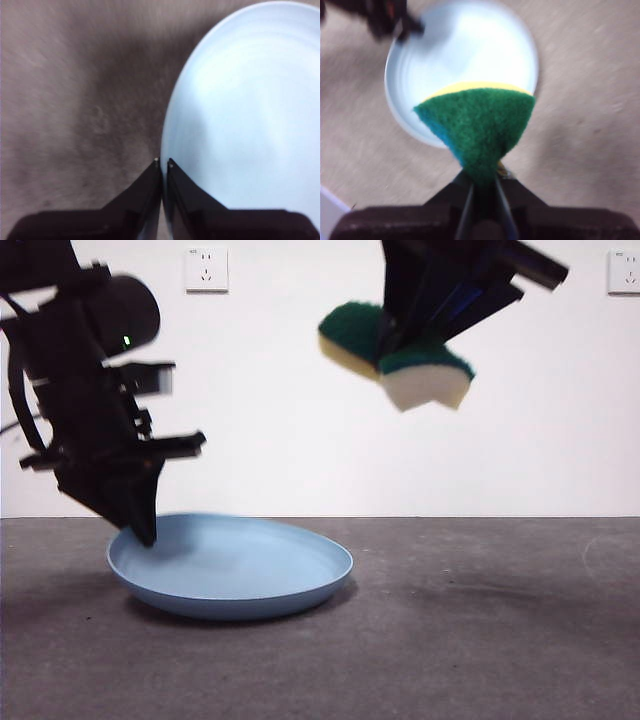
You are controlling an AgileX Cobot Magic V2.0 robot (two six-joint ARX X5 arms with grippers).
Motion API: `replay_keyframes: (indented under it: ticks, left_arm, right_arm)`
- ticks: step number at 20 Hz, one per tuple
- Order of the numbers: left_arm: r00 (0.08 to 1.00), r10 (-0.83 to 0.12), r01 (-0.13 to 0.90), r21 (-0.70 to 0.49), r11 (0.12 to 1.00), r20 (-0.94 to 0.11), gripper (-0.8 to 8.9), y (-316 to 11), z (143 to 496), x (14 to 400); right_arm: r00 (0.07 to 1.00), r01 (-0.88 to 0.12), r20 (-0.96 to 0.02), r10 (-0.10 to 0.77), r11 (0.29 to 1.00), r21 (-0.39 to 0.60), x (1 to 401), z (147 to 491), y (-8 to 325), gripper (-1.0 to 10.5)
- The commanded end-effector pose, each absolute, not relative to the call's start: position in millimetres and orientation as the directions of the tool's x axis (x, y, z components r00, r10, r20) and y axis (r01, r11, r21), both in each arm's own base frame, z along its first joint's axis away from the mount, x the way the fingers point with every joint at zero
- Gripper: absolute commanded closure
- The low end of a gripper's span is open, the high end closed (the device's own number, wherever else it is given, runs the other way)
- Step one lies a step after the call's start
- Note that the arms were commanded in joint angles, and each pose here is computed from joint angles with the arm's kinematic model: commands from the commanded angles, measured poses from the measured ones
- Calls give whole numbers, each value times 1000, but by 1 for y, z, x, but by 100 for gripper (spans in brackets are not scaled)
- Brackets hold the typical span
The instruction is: Pick up the plate,pick up the cloth,clean the plate with the cloth
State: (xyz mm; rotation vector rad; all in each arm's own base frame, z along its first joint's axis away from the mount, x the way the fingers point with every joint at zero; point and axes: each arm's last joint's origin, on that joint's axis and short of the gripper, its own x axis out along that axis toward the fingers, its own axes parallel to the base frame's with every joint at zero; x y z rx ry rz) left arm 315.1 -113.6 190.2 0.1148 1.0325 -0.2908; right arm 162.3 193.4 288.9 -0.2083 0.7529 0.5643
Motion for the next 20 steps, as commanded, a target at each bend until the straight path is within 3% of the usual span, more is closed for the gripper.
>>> replay_keyframes:
  ticks: [1,3,6,7,12,16,18,20]
  left_arm:
    - [431,-157,299,-23,954,-889,814,-115,169,320]
    - [413,-150,298,-22,954,-898,791,-115,162,321]
    - [436,-159,295,-27,955,-886,435,-116,164,323]
    - [436,-159,289,-30,957,-886,364,-116,164,323]
    - [480,-184,257,-63,964,-858,367,-116,183,318]
    - [608,-241,273,-85,958,-756,367,-113,242,294]
    - [680,-274,279,-106,954,-680,368,-109,276,275]
    - [743,-307,292,-124,948,-594,369,-104,307,253]
  right_arm:
    - [627,-525,-679,382,851,-5,160,292,188,963]
    - [650,-497,-676,349,867,-31,159,294,183,963]
    - [656,-470,-686,317,882,-42,163,294,177,963]
    - [659,-459,-685,309,887,-42,165,294,175,963]
    - [692,-355,-682,237,934,-35,185,294,155,963]
    - [720,-278,-663,206,961,-3,206,293,141,963]
    - [681,-299,-685,259,952,62,220,285,139,964]
    - [646,-273,-725,237,959,69,236,269,137,963]
